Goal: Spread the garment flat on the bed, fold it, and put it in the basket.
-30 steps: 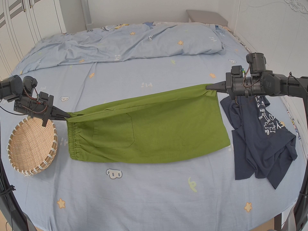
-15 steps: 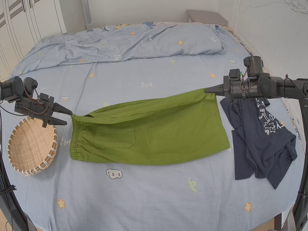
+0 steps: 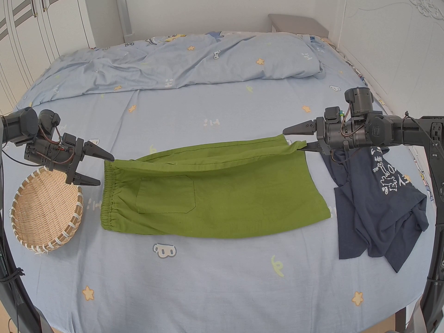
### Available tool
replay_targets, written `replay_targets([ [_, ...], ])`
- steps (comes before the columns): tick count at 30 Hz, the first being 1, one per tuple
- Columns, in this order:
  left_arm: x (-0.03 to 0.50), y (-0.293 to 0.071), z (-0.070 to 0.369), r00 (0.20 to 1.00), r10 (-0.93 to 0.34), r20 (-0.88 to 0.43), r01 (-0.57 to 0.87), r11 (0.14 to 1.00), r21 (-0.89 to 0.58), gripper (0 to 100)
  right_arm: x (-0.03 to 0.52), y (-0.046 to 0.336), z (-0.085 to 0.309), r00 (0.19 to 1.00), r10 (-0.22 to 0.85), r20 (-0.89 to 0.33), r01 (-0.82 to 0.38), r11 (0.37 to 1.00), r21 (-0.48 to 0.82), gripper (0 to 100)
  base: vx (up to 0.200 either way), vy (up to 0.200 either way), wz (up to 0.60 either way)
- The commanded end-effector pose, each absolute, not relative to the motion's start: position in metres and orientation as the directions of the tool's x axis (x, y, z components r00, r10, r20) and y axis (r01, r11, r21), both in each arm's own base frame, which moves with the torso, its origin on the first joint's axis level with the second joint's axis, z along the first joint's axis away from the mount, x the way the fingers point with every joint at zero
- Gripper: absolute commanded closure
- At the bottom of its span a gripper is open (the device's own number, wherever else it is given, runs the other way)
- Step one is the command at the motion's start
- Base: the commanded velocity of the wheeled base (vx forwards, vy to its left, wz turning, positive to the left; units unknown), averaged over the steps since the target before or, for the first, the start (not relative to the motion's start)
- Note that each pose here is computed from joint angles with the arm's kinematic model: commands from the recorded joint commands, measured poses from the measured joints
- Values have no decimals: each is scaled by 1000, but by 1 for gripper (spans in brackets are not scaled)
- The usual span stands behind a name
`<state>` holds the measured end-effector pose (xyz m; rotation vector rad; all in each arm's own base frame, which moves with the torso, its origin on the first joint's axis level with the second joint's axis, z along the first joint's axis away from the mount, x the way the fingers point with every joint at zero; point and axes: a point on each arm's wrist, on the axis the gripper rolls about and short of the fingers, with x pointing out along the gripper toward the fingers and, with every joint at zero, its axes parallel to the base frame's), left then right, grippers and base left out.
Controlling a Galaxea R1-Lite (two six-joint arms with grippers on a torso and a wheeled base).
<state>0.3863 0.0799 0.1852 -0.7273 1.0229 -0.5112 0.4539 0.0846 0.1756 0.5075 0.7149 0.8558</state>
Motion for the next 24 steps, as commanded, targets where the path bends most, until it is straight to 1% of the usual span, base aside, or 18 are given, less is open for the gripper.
replay_targets([
  [1,378,68,201,435,-696,-571,84,663,-744,0,453,90,174,440,822,-361,-497,558,664,0,0,0,0],
  [5,374,63,208,436,-699,-566,99,663,-742,0,452,97,175,430,829,-356,-491,546,679,0,0,0,0],
  [8,380,50,205,413,-717,-562,125,655,-745,0,451,102,175,421,835,-355,-488,538,687,0,0,0,0],
  [10,393,44,191,391,-727,-565,130,651,-748,0,451,102,175,422,834,-355,-485,539,689,0,0,0,0],
  [12,409,41,178,387,-731,-562,126,645,-754,0,452,102,176,424,835,-352,-476,536,697,0,0,0,0],
  [15,429,41,172,417,-729,-543,88,627,-774,0,453,102,179,432,836,-338,-471,529,706,0,0,0,0],
  [19,443,41,140,392,-729,-561,-31,599,-800,0,455,101,177,436,835,-336,-461,528,714,0,0,0,0],
  [21,447,44,129,383,-728,-568,-65,593,-803,0,455,99,177,440,833,-335,-460,530,713,0,0,0,0],
  [24,447,47,127,382,-731,-565,-72,587,-807,0,456,97,176,444,830,-337,-453,533,715,0,0,0,0],
])
